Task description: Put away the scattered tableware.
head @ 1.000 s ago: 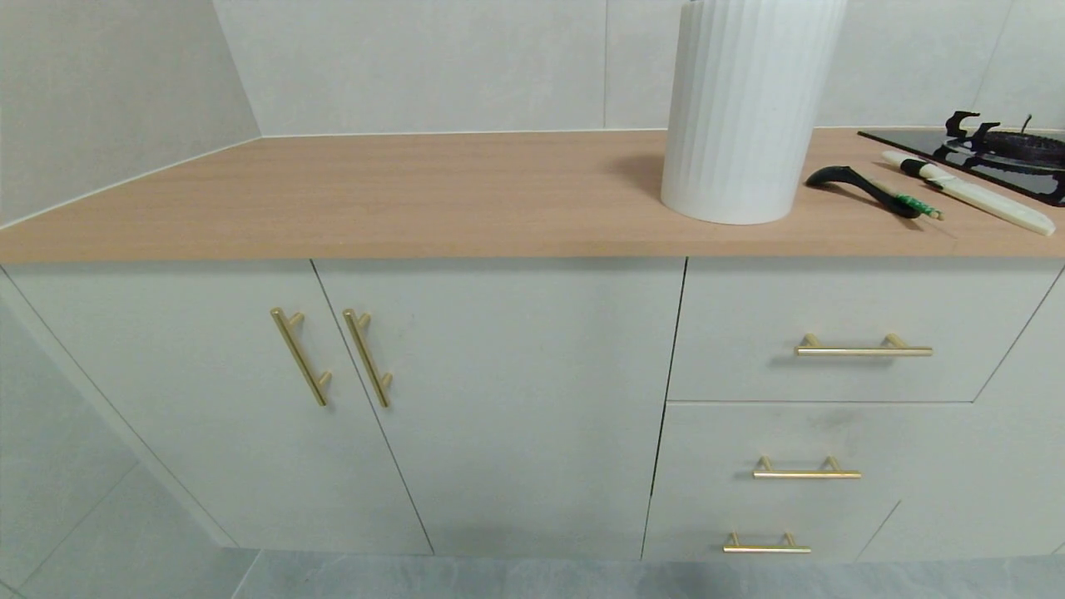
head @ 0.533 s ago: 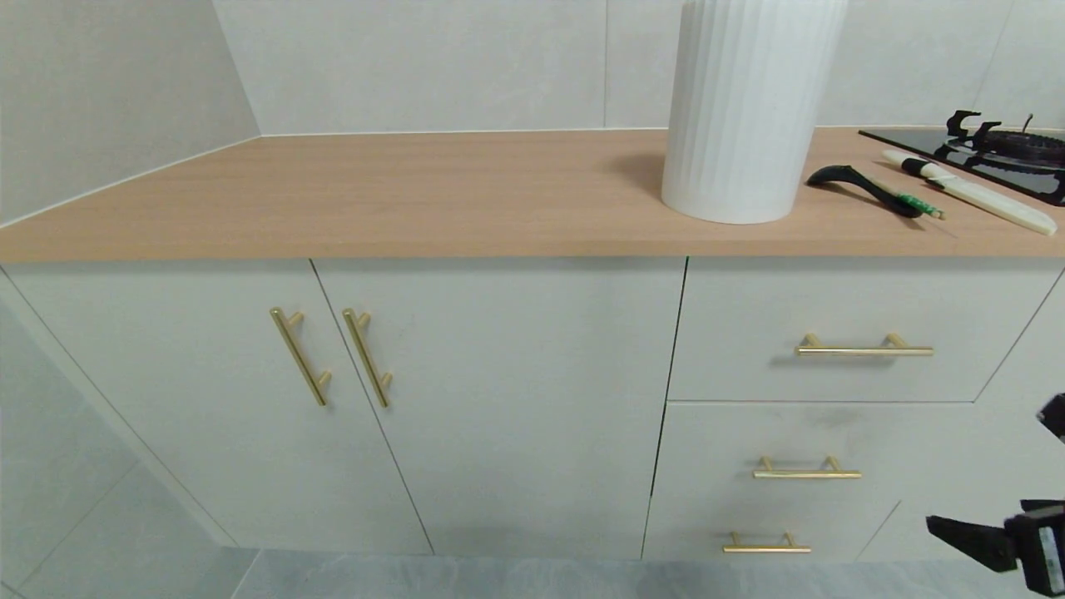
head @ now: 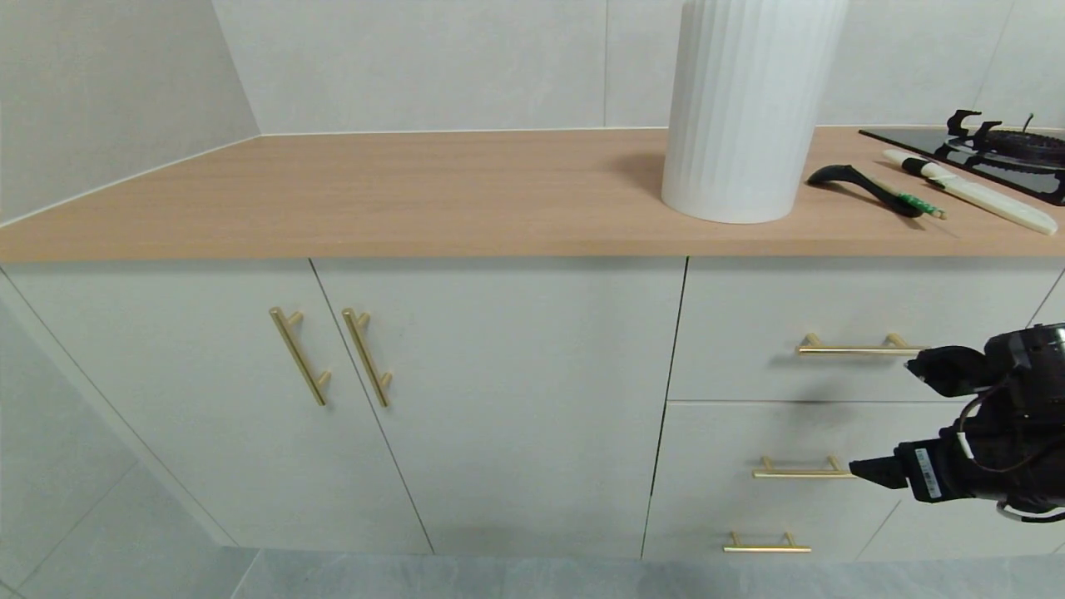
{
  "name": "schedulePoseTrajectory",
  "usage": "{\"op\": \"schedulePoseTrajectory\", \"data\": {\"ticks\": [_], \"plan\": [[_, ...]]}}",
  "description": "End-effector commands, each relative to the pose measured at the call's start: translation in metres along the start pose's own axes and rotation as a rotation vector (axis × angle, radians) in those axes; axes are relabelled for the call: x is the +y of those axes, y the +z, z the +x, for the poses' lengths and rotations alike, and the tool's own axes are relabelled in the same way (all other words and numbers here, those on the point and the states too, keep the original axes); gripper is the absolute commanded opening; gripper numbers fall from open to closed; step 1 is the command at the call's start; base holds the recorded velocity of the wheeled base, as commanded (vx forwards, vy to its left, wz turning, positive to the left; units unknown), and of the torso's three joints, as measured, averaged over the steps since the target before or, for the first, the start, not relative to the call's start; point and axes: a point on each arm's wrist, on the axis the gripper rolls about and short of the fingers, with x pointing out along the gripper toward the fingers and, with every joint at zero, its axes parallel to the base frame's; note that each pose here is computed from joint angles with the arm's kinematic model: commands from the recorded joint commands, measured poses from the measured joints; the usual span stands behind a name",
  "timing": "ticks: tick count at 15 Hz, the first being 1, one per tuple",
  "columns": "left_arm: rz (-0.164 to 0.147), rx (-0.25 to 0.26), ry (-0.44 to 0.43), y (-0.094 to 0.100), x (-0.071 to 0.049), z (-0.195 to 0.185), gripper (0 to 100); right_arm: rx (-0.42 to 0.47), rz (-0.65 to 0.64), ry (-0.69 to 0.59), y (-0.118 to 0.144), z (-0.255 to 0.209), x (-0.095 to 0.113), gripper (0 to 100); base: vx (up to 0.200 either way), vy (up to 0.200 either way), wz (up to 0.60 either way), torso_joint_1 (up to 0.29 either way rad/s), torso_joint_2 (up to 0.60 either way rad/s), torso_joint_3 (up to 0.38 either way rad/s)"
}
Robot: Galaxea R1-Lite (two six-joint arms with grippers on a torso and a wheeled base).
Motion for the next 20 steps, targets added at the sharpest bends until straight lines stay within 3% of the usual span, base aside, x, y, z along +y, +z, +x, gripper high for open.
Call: {"op": "schedulePoseTrajectory", "data": {"ticks": [1,7,16,20], "plan": [[-0.002,0.001,0.001,0.000,0.000,0.000,100,0.097,-0.009,-0.026,-0.012,0.037,0.003,100,0.000,0.000,0.00,0.000,0.00,0.000],[0.000,0.001,0.001,0.000,0.000,0.000,100,0.084,0.021,-0.102,-0.022,0.085,0.004,100,0.000,0.000,0.00,0.000,0.00,0.000],[0.000,0.001,0.001,0.000,0.000,0.000,100,-0.061,0.101,-0.171,-0.025,0.130,0.007,100,0.000,0.000,0.00,0.000,0.00,0.000],[-0.002,0.001,0.001,0.000,0.000,0.000,100,-0.078,0.097,-0.177,-0.032,0.141,0.010,100,0.000,0.000,0.00,0.000,0.00,0.000]]}}
